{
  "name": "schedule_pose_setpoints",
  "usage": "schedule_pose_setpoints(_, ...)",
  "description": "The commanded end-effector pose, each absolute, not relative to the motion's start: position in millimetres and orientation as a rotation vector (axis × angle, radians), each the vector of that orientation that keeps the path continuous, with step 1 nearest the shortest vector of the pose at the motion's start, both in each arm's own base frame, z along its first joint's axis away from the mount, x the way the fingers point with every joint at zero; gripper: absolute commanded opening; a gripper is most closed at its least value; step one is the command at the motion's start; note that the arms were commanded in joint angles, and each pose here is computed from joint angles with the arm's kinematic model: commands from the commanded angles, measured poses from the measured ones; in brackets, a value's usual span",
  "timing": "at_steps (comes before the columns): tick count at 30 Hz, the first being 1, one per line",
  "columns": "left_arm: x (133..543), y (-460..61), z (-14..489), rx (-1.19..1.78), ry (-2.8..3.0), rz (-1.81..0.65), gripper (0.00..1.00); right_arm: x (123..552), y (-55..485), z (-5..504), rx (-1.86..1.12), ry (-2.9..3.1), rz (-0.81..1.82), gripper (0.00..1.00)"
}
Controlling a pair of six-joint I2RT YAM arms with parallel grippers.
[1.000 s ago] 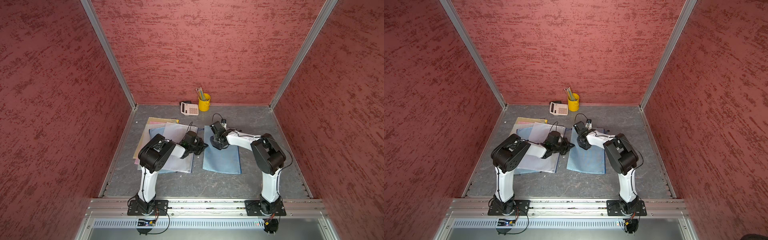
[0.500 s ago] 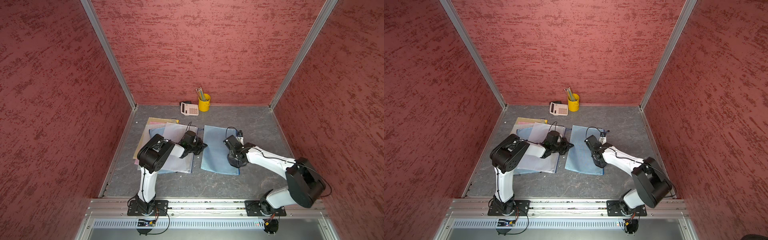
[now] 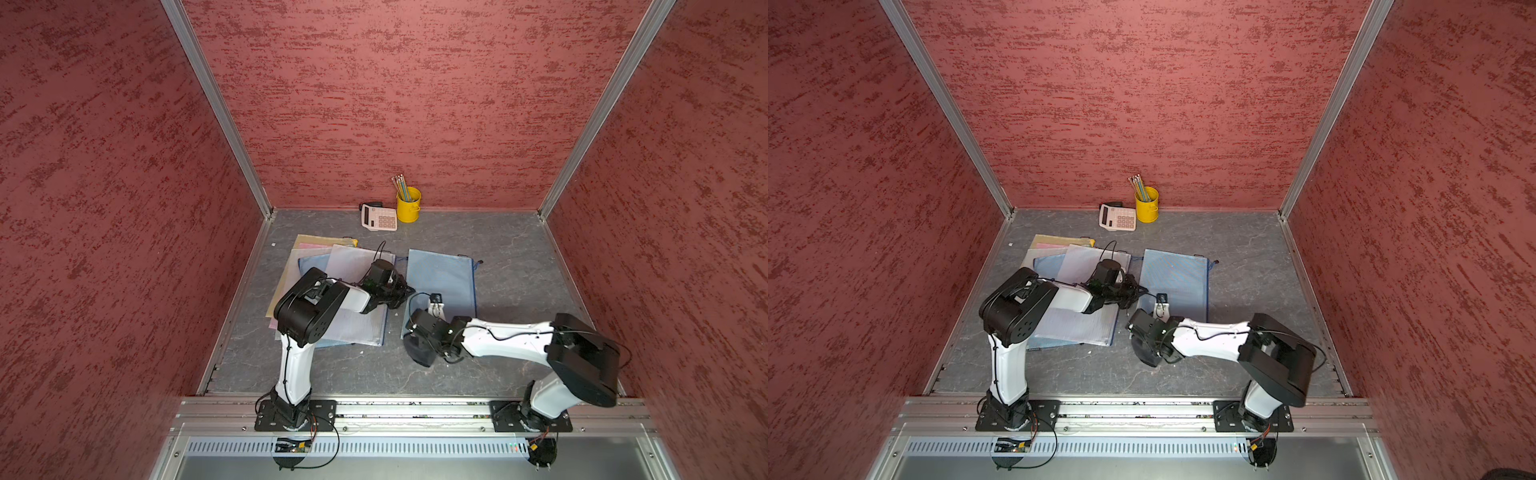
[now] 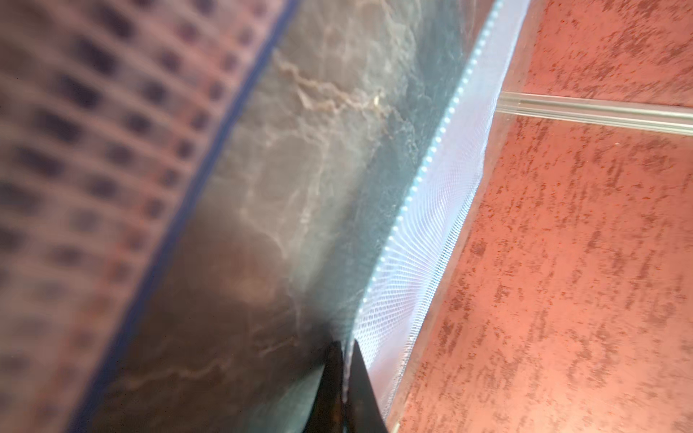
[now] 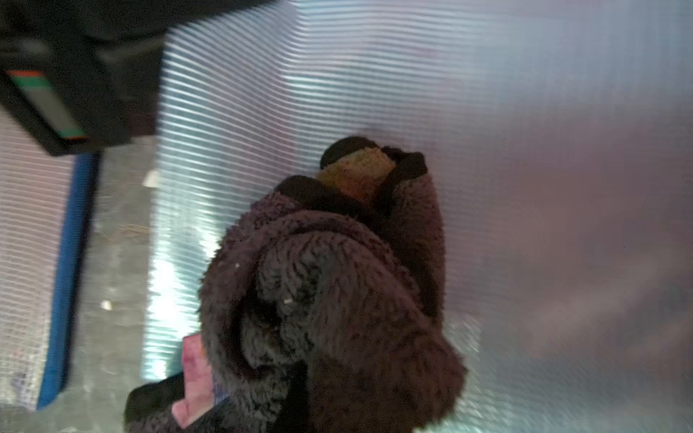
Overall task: Wipe the document bag
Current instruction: Wipe the dirt from the document bag, then move the document bag.
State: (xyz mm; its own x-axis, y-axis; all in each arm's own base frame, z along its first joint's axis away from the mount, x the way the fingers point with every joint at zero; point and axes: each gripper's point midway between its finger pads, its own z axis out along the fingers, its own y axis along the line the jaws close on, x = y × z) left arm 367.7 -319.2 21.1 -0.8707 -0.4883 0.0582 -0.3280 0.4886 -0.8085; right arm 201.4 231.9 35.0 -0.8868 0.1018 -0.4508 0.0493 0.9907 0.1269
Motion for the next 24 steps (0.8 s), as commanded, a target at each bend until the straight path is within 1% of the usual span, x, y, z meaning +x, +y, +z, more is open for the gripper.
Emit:
schedule_pose_setpoints(1,362,-321,41,-0.58,2.602,-1.27,0.0,163,165,51,0.296,2.699,-0.072,0.0)
schedule_pose_setpoints(3,358,-328,66,-0.462,2.602,-1.345,0.0,171,141,93,0.271,2.593,-0.202,0.0)
schedule_pose_setpoints(5,353,-326,90,-0.371,2.623,-1.36,0.0,193,126,141,0.256,2.447,-0.299,0.0)
schedule_pose_setpoints(7,351,-314,117,-0.293,2.599,-1.354,0.0,218,125,175,0.238,2.363,-0.319,0.0)
schedule_pose_setpoints(9,350,-289,142,-0.242,2.591,-1.302,0.0,244,133,192,0.207,2.322,-0.279,0.0)
schedule_pose_setpoints(12,348,-238,160,-0.214,2.605,-1.155,0.0,276,147,188,0.183,2.311,-0.187,0.0)
schedule_pose_setpoints(14,346,-198,158,-0.27,2.619,-1.039,0.0,292,157,178,0.179,2.326,-0.116,0.0)
schedule_pose_setpoints(17,345,-151,145,-0.39,2.608,-1.048,0.0,313,171,168,0.145,2.332,-0.06,0.0)
schedule_pose_setpoints(20,344,-128,121,-0.442,2.635,-1.043,0.0,328,180,164,0.105,2.332,-0.045,0.0)
schedule_pose_setpoints(21,345,-125,115,-0.448,2.637,-1.053,0.0,333,182,155,0.09,2.349,-0.065,0.0)
schedule_pose_setpoints(24,346,-124,94,-0.449,2.667,-1.081,0.0,344,186,151,0.08,2.35,-0.047,0.0)
